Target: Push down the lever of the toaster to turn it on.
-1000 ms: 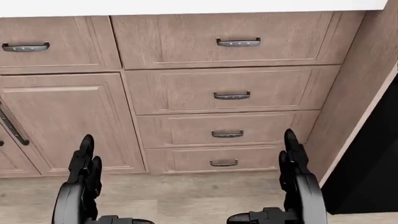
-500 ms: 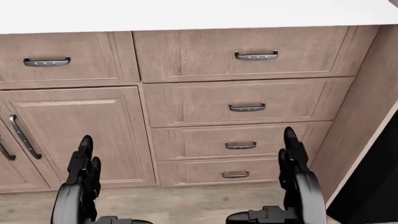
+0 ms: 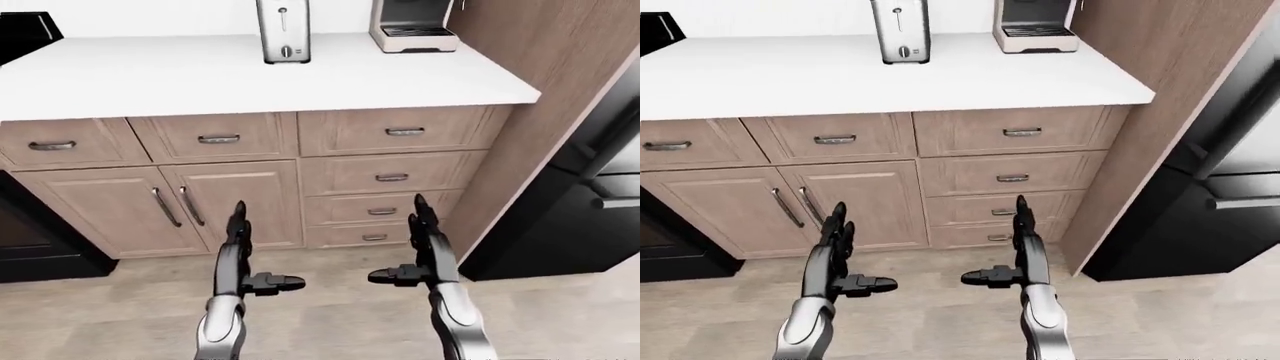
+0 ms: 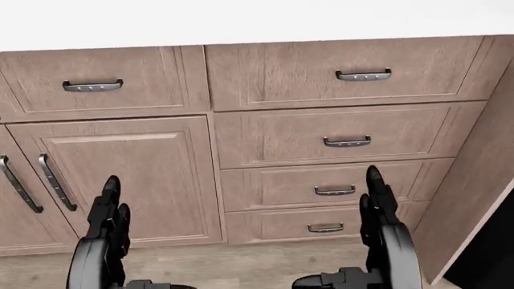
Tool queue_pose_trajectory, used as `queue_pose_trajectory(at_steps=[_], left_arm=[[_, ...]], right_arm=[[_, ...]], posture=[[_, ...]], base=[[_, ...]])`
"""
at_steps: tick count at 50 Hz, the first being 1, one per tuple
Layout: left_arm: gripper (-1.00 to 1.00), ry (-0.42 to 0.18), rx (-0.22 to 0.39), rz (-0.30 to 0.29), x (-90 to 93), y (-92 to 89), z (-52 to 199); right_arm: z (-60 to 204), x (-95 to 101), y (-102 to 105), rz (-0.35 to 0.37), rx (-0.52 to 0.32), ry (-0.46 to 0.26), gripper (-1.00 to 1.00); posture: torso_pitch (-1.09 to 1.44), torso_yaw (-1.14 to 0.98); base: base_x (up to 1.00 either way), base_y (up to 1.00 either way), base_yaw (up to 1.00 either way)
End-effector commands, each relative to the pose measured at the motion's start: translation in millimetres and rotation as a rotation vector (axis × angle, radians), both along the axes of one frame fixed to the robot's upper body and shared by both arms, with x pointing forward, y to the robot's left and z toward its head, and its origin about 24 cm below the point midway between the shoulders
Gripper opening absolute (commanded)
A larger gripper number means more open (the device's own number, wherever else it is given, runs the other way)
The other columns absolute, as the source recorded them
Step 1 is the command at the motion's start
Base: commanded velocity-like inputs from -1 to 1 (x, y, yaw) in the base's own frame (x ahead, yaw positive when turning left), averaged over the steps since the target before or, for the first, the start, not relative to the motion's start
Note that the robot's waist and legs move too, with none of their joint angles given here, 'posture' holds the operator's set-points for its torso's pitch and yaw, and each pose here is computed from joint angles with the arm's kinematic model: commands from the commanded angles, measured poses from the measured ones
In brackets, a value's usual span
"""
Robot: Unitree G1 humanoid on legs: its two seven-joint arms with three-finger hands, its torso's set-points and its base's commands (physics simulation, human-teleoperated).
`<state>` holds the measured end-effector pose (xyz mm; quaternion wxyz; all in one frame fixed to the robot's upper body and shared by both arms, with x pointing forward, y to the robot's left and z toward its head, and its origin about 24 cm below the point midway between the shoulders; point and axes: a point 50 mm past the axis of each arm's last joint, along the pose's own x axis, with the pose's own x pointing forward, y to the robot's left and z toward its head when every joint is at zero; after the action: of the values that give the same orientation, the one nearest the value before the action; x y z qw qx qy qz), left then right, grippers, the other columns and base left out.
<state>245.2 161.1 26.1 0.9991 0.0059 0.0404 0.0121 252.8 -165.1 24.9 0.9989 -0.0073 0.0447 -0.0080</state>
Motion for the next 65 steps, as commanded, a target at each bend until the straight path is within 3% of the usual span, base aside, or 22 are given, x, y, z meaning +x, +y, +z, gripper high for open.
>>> queue_pose_trajectory(at_steps=[1, 65], left_arm=[[1.0, -0.09, 0.0, -0.016, 5.0, -3.3, 16.9], [1.0, -0.093, 0.004, -0.011, 5.0, -3.3, 17.0]], right_arm=[[16.6, 4.6, -1.1, -0.002, -0.007, -0.089, 1.0], [18.1, 5.3, -3.5, -0.012, 0.007, -0.097, 1.0]], posture=[[0.0, 0.0], [0.0, 0.0]], base=[[0.0, 0.27, 0.0], [0.0, 0.22, 0.04]])
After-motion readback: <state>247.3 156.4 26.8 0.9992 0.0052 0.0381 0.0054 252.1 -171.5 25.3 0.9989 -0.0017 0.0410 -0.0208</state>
